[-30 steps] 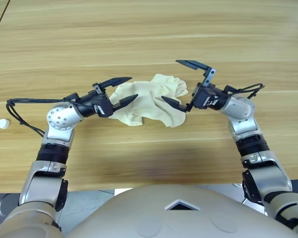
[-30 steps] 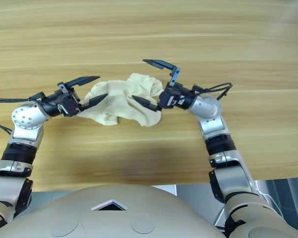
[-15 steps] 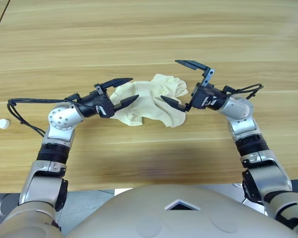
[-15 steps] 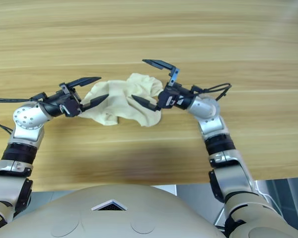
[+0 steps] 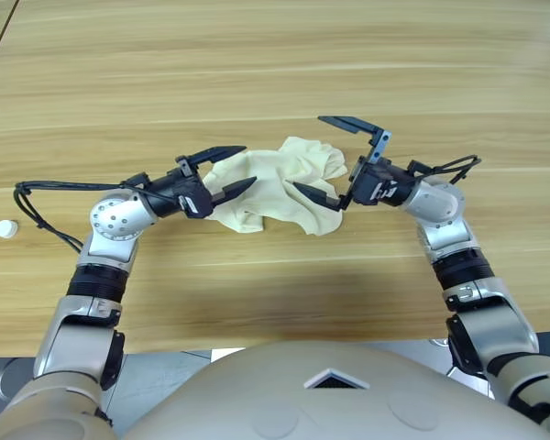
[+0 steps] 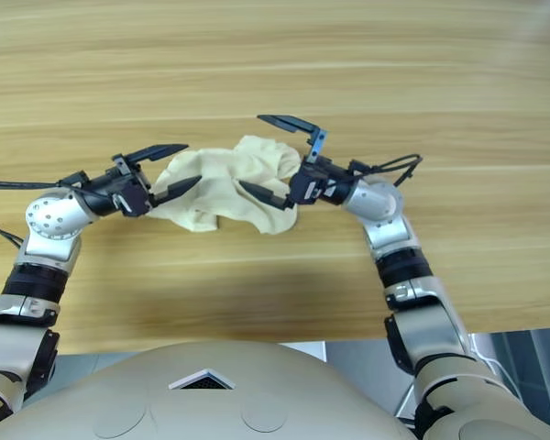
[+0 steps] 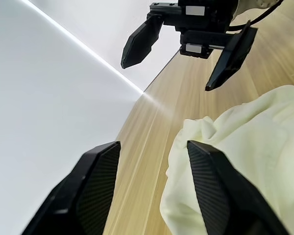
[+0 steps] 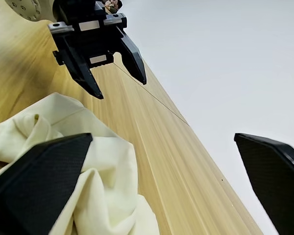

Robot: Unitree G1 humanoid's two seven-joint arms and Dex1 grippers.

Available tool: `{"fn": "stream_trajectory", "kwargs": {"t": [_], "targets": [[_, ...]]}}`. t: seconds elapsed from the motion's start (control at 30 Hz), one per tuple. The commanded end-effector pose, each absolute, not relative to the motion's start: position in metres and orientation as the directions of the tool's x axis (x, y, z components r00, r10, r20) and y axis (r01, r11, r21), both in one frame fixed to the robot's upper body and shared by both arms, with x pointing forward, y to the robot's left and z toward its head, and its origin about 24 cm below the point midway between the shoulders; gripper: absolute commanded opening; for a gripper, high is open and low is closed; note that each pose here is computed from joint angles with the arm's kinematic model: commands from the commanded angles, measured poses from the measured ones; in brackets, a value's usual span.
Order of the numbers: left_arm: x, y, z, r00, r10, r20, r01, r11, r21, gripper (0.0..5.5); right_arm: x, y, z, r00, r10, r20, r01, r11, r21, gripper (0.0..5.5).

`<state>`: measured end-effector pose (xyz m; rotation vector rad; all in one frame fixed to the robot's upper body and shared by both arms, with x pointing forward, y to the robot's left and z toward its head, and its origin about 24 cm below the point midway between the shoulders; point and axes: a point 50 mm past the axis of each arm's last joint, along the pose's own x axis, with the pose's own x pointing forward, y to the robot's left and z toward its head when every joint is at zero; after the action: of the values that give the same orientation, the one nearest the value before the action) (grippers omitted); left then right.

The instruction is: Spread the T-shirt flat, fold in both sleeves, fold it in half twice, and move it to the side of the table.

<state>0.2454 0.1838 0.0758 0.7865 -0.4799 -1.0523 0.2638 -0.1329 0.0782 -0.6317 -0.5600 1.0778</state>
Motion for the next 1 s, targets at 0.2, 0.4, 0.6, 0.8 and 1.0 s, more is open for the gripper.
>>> {"fn": "stream_trajectory", "kwargs": {"t": [0.2, 0.4, 0.6, 0.8, 1.0], "targets": [[0.249, 0.181, 0.076, 0.414, -0.908, -0.059, 0.587, 0.217, 0.78, 2.53, 0.266, -0.132, 0.083, 0.336, 0.938, 0.086, -0.611, 0.287, -0.738, 5.36], [0.248, 0.18, 0.075, 0.407, -0.911, -0.068, 0.593, 0.207, 0.778, 2.53, 0.266, -0.132, 0.082, 0.334, 0.939, 0.077, -0.615, 0.28, -0.737, 5.36], [0.252, 0.191, 0.06, 0.447, -0.871, -0.203, 0.614, 0.133, 0.778, 2.53, 0.281, -0.138, 0.063, 0.437, 0.894, -0.095, -0.599, 0.211, -0.772, 5.36], [0.253, 0.213, 0.055, 0.485, -0.801, -0.351, 0.611, 0.023, 0.791, 2.53, 0.292, -0.149, 0.044, 0.519, 0.806, -0.285, -0.563, 0.071, -0.823, 5.36], [0.245, 0.228, 0.029, 0.477, -0.724, -0.498, 0.683, -0.051, 0.728, 2.53, 0.285, -0.15, 0.006, 0.507, 0.723, -0.47, -0.599, -0.097, -0.795, 5.36]]}}
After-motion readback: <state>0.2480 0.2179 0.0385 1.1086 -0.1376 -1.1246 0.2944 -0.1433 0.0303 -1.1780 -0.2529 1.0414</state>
